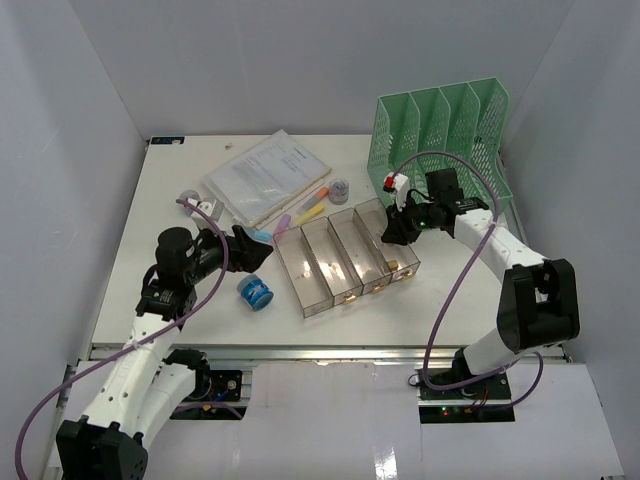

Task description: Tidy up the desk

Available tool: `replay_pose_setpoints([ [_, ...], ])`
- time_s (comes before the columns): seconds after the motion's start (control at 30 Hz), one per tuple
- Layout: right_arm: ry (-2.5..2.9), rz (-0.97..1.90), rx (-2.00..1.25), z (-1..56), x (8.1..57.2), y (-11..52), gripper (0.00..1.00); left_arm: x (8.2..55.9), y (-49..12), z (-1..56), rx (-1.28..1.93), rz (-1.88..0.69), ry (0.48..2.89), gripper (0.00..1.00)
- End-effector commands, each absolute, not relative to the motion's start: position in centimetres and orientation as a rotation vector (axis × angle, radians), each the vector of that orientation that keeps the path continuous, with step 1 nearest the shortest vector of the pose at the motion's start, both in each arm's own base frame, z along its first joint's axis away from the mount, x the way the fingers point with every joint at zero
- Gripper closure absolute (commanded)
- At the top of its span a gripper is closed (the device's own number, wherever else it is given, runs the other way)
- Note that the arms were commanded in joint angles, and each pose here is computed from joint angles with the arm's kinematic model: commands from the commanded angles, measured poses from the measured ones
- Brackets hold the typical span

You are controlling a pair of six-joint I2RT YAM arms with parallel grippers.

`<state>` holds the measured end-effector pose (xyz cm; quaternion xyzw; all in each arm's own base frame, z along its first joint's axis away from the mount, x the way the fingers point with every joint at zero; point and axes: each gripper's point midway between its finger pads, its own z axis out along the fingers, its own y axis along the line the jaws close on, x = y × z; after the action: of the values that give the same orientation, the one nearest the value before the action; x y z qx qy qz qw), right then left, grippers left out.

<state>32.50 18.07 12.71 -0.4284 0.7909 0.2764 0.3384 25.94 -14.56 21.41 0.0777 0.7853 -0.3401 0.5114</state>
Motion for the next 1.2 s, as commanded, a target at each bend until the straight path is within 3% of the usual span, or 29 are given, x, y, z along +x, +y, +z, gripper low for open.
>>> replay_pose_setpoints([
  [0.0, 2.055, 0.652, -0.994, 13.2, 35.0, 18.3, 0.68, 25.8, -15.0, 21.3, 0.217, -0.85, 1.881, 0.02],
  [0.17, 2.075, 0.599, -0.982, 12.5, 35.5, 17.7, 0.43, 25.7, -15.5, 20.9, 0.228, -0.888, 1.896, 0.02],
  [0.3, 2.067, 0.618, -0.981, 12.9, 35.2, 17.9, 0.32, 25.8, -15.9, 20.4, 0.218, -0.916, 1.918, 0.02],
  [0.57, 1.805, 0.796, -1.089, 17.8, 29.6, 17.8, 0.29, 28.3, -18.0, 21.9, 0.185, -0.925, 1.951, 0.02],
  [0.83, 1.71, 0.811, -0.981, 19.7, 27.7, 13.6, 0.27, 37.2, -25.0, 23.5, 0.186, -0.836, 2.047, 0.11],
  [1.17, 1.732, 0.877, -0.916, 19.6, 27.2, 12.7, 0.27, 46.8, -32.1, 20.3, 0.235, -0.576, 2.15, 0.02],
])
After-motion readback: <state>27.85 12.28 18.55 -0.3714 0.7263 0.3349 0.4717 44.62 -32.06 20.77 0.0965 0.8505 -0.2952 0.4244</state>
